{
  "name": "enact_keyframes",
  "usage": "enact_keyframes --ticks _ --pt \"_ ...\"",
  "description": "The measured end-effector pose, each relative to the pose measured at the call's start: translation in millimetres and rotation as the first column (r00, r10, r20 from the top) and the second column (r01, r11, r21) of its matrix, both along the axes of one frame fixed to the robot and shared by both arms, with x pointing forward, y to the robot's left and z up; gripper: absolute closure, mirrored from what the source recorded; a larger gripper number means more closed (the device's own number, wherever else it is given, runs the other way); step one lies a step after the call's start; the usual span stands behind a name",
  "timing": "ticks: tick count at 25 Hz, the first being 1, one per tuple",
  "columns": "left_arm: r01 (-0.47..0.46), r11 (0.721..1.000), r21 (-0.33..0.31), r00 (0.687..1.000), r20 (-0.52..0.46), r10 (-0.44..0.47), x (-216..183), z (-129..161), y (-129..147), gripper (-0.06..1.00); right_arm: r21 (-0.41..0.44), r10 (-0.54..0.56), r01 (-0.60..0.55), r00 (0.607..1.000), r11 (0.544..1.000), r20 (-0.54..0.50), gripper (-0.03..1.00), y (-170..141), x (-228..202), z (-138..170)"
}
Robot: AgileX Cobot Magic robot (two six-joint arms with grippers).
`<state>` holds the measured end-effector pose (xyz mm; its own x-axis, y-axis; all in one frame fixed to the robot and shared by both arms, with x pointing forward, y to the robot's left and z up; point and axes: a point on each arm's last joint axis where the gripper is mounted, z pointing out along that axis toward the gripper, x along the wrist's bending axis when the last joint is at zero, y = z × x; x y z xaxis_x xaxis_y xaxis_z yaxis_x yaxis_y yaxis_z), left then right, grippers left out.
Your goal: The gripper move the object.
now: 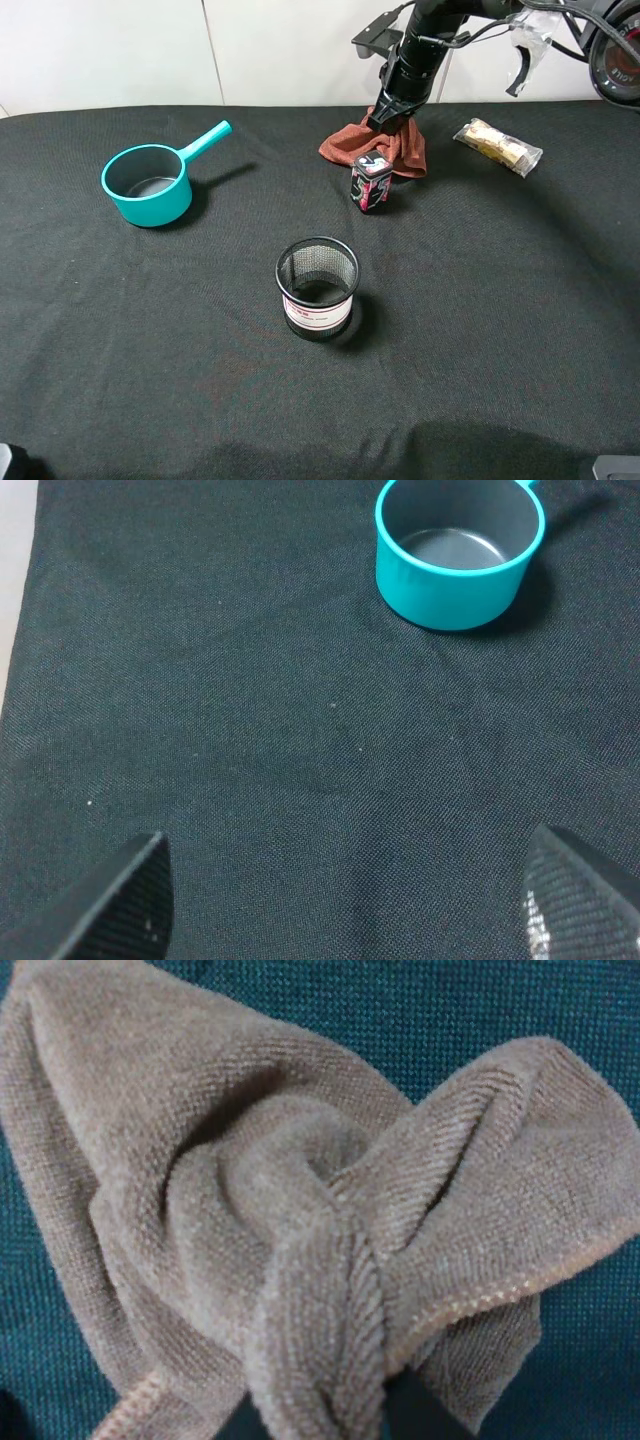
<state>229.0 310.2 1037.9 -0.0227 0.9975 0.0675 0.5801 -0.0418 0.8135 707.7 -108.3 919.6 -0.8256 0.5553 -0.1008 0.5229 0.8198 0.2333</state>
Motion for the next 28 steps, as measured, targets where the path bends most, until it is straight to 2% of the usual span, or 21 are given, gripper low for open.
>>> enact_keyframes --ticks 10,28 --pt "0.0 1.0 0.0 1.0 0.0 0.0 0 0 0 0.24 -0.012 -0.001 0.001 0.999 1.0 -0.039 0.95 1 1 -22" --pt "0.0 1.0 0.0 1.0 0.0 0.0 0 0 0 0.24 -0.012 -0.002 0.002 0.999 1.0 -0.045 0.95 1 1 -27"
